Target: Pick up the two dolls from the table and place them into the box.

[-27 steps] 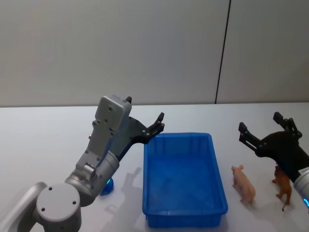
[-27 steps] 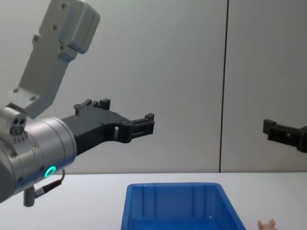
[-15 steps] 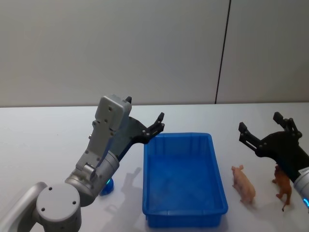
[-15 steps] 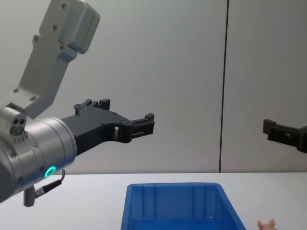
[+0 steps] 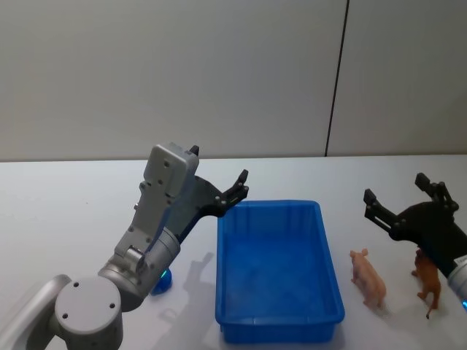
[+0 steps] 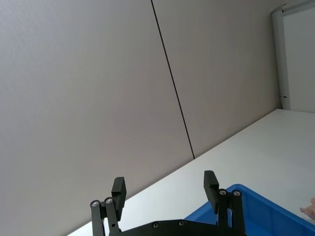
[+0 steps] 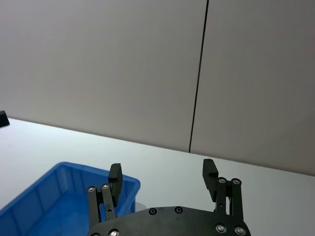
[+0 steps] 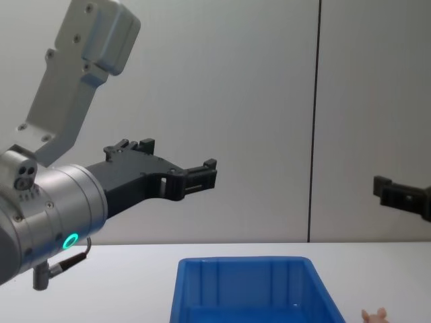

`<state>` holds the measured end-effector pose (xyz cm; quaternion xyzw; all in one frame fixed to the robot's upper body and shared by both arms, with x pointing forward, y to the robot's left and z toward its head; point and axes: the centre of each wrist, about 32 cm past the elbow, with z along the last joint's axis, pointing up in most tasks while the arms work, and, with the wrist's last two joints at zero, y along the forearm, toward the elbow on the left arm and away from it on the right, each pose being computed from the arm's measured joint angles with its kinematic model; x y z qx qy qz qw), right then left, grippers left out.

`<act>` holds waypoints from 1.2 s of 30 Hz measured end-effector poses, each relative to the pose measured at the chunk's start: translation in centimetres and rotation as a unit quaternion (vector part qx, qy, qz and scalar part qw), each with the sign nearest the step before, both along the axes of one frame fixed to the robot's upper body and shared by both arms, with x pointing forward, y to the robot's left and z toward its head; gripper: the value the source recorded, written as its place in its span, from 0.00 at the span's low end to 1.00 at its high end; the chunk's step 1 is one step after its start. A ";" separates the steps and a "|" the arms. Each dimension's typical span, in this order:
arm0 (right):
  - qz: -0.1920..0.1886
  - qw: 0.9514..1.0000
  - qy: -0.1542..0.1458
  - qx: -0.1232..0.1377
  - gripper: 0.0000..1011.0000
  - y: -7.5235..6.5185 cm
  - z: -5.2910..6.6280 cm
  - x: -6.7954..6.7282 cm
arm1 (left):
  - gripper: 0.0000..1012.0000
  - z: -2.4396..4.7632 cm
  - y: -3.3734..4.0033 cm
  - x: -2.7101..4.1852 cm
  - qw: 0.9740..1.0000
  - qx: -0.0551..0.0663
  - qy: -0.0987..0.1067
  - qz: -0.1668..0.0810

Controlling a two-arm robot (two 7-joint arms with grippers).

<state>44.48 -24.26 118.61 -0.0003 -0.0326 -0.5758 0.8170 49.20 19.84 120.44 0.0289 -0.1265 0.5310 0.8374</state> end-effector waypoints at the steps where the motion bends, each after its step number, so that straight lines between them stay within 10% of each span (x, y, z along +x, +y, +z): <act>1: 0.000 1.000 0.002 -0.002 0.99 -0.1 -0.1 0.0 | 0.99 0.00 0.00 0.00 1.000 0.000 0.000 0.000; 36: -0.005 0.986 0.150 -0.071 0.99 -6.2 -2.5 0.5 | 0.99 0.00 0.00 0.00 1.000 0.000 0.000 0.000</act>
